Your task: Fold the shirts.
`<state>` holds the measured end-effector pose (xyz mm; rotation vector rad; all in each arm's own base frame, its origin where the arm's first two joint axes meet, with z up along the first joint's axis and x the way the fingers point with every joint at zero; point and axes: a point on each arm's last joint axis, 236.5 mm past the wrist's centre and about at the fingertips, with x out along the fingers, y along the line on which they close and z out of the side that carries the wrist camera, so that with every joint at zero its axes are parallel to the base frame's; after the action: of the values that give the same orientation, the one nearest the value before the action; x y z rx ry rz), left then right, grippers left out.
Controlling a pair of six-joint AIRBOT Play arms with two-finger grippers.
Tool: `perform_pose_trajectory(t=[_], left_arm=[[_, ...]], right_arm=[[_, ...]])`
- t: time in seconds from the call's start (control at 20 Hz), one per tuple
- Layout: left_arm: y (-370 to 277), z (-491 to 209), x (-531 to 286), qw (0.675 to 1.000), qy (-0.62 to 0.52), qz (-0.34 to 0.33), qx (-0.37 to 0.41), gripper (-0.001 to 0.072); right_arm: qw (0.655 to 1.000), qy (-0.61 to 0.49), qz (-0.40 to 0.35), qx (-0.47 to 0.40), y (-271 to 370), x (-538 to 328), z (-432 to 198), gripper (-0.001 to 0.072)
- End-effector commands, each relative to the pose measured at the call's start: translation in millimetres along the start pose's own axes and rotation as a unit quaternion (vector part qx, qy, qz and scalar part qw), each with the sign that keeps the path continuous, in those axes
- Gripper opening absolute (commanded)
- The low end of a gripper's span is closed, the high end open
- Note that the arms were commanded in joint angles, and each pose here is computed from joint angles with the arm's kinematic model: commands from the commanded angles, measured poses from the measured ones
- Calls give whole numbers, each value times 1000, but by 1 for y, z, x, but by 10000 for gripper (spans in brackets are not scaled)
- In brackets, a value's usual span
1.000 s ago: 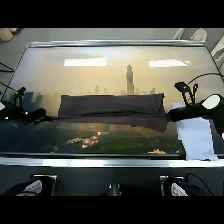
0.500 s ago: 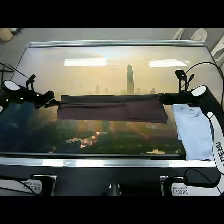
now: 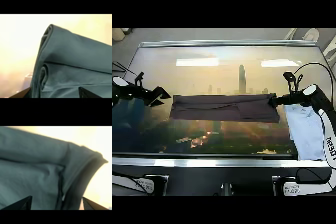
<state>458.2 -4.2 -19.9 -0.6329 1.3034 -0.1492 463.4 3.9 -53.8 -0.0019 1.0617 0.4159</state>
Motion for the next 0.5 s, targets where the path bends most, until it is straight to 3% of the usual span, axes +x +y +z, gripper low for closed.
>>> perform_pose_trajectory(t=[0.0,0.35,0.45], left_arm=[[-19,7,-33,999,-29,-7,25,720],[-108,-22,-69,986,-62,-31,154,720],[-132,-35,-61,981,-54,-39,181,720]], right_arm=[[998,61,9,10,-8,3,-33,720],[992,71,59,88,5,36,-44,714],[988,60,84,112,15,40,-38,663]])
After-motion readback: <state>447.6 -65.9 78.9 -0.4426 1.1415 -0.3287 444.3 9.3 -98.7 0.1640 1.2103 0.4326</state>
